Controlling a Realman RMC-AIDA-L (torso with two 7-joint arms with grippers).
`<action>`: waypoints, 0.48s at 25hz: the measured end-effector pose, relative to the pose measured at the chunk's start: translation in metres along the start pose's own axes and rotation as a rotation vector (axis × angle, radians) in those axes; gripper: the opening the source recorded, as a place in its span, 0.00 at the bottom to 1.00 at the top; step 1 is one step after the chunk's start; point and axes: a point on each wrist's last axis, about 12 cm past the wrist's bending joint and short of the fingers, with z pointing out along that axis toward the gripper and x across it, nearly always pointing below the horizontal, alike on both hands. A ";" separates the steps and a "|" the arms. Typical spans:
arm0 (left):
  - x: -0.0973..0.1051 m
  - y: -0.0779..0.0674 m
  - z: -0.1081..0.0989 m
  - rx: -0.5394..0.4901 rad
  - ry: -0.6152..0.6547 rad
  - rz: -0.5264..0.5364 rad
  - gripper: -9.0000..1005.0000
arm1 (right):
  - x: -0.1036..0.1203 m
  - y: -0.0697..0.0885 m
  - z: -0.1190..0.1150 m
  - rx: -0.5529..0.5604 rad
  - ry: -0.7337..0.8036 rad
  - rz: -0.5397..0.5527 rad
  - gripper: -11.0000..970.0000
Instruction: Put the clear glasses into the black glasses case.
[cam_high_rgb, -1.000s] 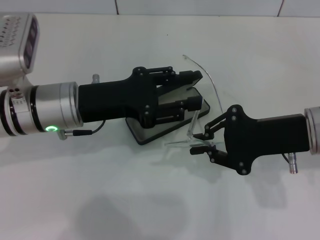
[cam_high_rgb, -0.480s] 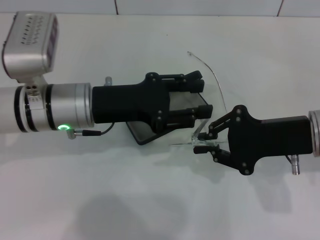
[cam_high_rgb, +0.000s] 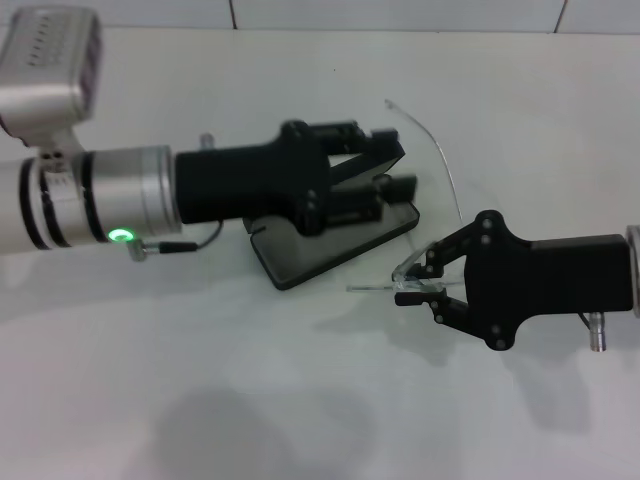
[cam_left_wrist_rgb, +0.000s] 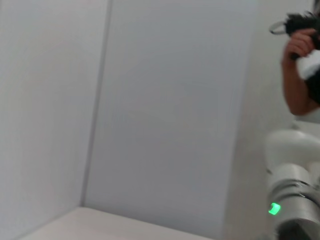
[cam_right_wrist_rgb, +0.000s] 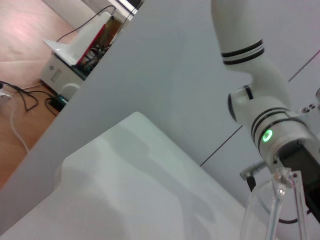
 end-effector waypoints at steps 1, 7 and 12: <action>-0.001 0.002 -0.003 -0.014 -0.009 0.000 0.59 | 0.000 0.001 -0.001 0.009 -0.004 -0.008 0.13; 0.000 0.008 -0.013 -0.075 0.010 0.007 0.59 | -0.008 0.005 -0.007 0.095 -0.054 -0.072 0.13; 0.006 0.013 -0.006 -0.108 0.060 0.007 0.59 | -0.018 0.007 -0.009 0.094 -0.145 -0.101 0.13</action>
